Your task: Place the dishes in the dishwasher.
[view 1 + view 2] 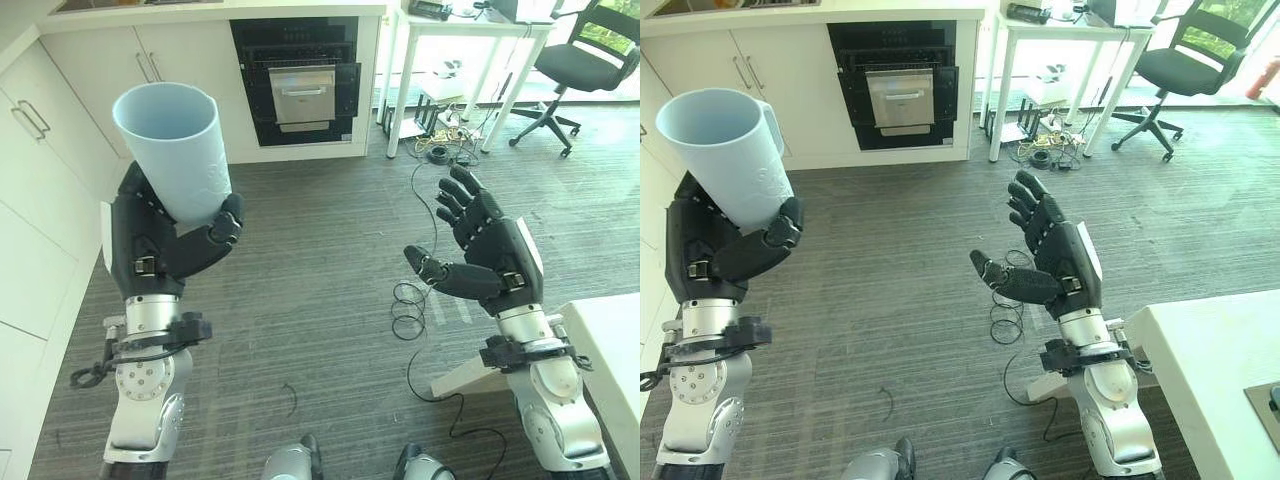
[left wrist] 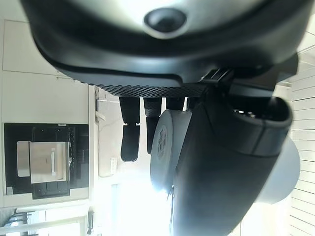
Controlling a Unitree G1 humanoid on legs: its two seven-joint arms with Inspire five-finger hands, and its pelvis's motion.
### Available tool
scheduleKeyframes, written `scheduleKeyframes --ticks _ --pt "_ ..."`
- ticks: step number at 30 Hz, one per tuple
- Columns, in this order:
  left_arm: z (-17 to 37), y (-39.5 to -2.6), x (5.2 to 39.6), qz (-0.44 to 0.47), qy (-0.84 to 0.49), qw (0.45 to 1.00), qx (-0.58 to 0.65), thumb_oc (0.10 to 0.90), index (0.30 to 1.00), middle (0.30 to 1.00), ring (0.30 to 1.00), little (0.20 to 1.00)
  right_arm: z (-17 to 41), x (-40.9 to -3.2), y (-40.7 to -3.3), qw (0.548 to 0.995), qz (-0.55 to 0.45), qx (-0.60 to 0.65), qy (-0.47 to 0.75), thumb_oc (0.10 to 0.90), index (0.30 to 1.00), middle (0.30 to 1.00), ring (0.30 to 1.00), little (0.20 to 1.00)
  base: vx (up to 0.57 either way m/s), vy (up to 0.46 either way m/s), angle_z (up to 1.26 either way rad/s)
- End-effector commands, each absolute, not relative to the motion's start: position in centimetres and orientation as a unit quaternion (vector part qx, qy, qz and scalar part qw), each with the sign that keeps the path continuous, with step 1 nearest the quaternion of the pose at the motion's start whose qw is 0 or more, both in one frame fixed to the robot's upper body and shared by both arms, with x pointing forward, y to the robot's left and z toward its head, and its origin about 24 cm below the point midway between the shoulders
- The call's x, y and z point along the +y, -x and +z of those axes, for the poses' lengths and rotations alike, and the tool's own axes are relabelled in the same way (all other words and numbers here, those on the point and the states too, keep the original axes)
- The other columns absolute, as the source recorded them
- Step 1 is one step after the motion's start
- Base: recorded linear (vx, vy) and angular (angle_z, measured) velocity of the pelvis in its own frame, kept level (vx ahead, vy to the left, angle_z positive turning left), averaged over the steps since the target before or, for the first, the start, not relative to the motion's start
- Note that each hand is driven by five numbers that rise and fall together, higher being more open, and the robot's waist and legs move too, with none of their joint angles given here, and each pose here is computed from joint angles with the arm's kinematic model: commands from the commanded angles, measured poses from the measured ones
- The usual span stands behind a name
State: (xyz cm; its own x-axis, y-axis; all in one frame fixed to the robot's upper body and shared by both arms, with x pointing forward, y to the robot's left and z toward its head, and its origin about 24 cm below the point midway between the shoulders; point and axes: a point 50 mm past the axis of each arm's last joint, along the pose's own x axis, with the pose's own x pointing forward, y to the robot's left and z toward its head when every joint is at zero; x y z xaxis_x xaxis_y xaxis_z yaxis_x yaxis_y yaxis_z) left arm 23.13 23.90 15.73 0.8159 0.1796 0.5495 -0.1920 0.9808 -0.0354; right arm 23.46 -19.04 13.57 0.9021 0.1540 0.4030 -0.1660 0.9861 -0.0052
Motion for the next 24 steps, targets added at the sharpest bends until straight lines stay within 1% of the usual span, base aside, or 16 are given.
scheduleKeyframes --ticks 1,6,7,11,14,24 --pt "20.8 -22.2 22.7 0.048 -0.037 0.903 -0.425 0.4 0.3 0.3 0.3 0.3 17.6 -19.0 -23.0 0.943 0.089 -0.321 0.004 0.8 0.9 0.9 0.9 0.9 0.0 -0.105 -0.11" --pt "20.8 -22.1 22.6 0.057 -0.031 0.901 -0.429 0.4 0.3 0.3 0.3 0.3 17.4 -18.9 -23.0 0.944 0.099 -0.314 0.016 0.8 0.9 0.9 0.9 0.9 0.0 -0.075 -0.06" --pt "19.2 -22.9 20.5 0.038 -0.06 0.91 -0.409 0.4 0.3 0.3 0.3 0.3 16.9 -18.8 -23.5 0.948 0.114 -0.296 0.005 0.8 0.9 0.9 0.9 0.9 0.01 -0.069 -0.01" --pt "18.7 -22.3 21.1 0.047 -0.051 0.914 -0.4 0.4 0.3 0.3 0.3 0.3 16.8 -19.4 -22.9 0.951 0.104 -0.291 -0.001 0.8 0.9 0.9 0.9 0.9 0.06 -0.099 0.1" --pt "18.7 -21.6 21.6 0.057 -0.043 0.91 -0.408 0.4 0.3 0.3 0.3 0.3 16.6 -19.5 -22.5 0.953 0.101 -0.284 0.019 0.8 0.9 0.9 0.9 0.9 0.04 -0.102 0.06" --pt "18.4 -20.9 22.4 0.087 -0.032 0.91 -0.403 0.4 0.3 0.3 0.3 0.3 16.4 -19.1 -22.8 0.954 0.113 -0.276 0.012 0.8 0.9 0.9 0.9 0.9 -0.01 -0.039 0.11"
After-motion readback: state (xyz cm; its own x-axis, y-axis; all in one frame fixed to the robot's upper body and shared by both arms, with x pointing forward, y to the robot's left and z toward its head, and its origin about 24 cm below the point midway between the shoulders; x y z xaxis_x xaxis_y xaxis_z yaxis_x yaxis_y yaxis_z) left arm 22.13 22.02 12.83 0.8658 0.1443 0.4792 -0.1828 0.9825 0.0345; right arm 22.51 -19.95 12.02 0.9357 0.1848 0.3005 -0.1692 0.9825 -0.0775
